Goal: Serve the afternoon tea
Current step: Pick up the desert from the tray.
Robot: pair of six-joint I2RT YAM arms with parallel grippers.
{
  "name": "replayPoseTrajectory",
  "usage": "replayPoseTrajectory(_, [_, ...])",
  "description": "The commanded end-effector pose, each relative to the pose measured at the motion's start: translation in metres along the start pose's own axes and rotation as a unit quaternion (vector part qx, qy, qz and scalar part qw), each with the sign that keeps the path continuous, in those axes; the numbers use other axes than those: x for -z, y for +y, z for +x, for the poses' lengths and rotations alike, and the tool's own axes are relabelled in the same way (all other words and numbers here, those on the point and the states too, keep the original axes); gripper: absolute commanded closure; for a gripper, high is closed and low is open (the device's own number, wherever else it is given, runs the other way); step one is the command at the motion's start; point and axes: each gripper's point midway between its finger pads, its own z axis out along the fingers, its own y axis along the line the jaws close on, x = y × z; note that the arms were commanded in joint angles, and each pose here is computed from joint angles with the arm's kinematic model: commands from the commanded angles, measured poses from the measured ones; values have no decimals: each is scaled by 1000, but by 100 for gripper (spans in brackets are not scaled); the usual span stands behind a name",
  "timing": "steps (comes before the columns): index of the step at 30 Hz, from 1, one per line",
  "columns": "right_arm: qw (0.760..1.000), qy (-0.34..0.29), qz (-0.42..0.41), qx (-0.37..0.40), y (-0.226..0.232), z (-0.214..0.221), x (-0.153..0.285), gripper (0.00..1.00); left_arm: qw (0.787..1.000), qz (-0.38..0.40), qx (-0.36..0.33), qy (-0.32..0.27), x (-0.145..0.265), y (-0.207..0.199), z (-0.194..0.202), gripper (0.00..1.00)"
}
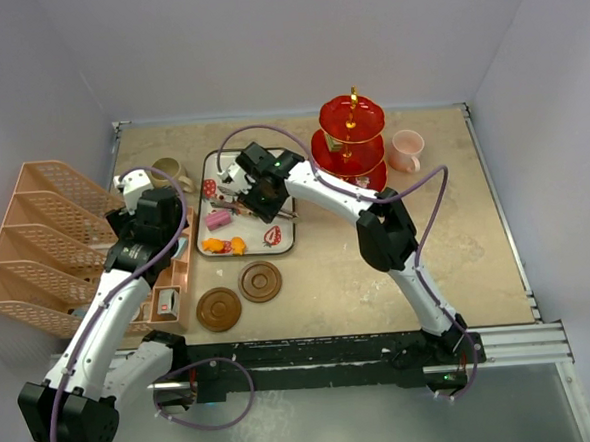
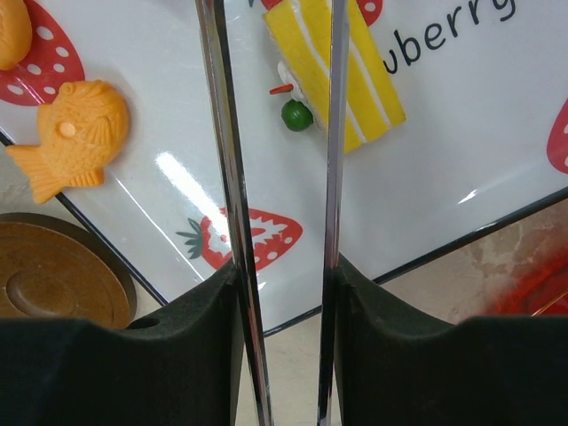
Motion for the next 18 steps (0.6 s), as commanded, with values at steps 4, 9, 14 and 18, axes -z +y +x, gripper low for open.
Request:
replayPoseTrajectory(4, [999, -31, 2, -15, -11, -14, 15, 63, 1000, 1, 12, -14, 0, -3, -11, 12])
replayPoseTrajectory(9, [999, -32, -7, -37, -15, -6, 21, 63, 1000, 1, 12, -14, 0, -3, -11, 12])
replayPoseTrajectory(14, [999, -15, -9, -41, -12, 5, 17, 61, 1000, 4, 9, -10, -1, -5, -9, 12])
replayPoseTrajectory(18, [999, -21, -13, -43, -11, 0, 19, 60, 1000, 4, 10, -11, -1, -5, -10, 13])
